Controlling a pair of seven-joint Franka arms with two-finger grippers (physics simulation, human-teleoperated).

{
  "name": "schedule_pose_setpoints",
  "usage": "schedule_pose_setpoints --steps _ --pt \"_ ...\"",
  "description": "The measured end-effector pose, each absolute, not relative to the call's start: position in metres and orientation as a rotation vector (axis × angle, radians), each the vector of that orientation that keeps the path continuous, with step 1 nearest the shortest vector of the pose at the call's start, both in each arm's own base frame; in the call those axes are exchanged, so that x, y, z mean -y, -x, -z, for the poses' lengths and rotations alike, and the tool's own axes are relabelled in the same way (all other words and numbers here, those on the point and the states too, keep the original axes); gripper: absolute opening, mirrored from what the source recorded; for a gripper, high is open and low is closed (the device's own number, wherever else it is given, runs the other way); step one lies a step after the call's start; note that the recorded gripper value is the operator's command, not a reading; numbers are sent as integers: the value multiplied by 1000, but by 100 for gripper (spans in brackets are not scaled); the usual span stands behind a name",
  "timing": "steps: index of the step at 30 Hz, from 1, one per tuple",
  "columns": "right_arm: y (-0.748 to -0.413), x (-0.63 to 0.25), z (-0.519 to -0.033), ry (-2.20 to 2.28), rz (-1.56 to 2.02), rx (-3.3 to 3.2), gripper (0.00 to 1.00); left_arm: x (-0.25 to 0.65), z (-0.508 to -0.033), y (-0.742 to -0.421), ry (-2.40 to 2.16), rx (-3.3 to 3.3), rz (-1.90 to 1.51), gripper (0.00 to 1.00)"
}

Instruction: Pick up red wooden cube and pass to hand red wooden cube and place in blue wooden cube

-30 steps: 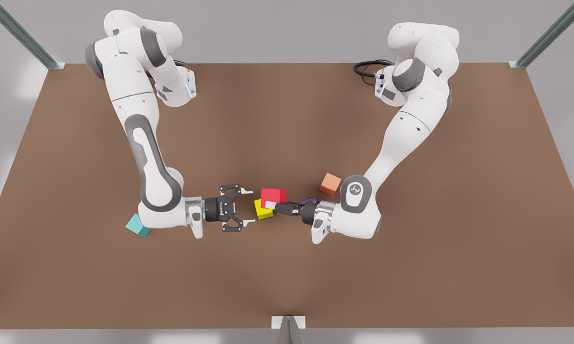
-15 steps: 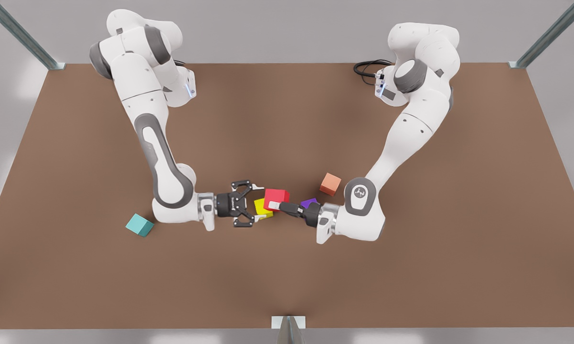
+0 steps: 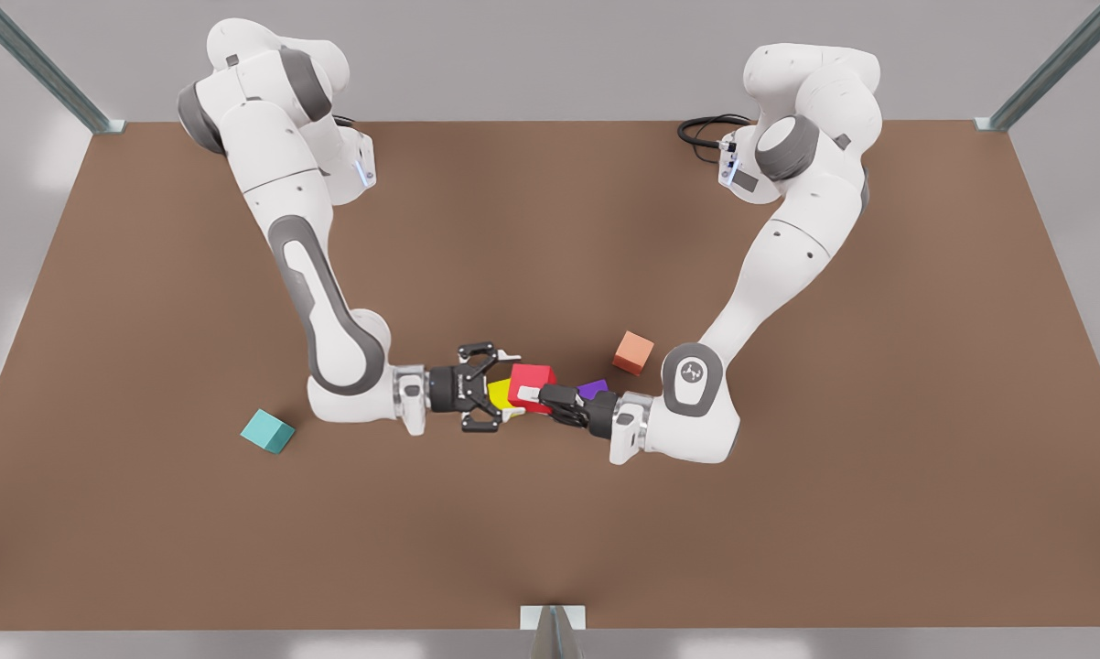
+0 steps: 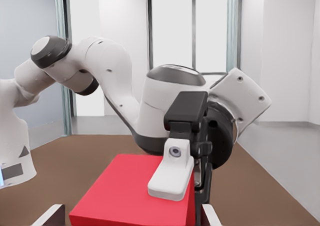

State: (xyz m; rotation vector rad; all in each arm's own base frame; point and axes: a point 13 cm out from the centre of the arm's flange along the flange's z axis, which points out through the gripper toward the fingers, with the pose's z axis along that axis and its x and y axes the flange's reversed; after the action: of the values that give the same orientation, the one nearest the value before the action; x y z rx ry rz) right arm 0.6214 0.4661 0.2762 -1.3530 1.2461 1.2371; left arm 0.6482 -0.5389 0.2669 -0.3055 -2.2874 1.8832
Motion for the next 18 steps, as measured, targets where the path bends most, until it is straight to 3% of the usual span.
schedule_pose_setpoints --steps 14,17,18 --pt "-610 -492 -254 1341 -1240 -1249 100 539 -268 -649 387 2298 -1930 67" --pt "-612 -494 -255 1334 -1234 -1248 92 539 -266 -649 396 2299 -1935 67" --pt "-612 -494 -255 1333 -1232 -1248 81 539 -266 -649 398 2299 -1936 69"
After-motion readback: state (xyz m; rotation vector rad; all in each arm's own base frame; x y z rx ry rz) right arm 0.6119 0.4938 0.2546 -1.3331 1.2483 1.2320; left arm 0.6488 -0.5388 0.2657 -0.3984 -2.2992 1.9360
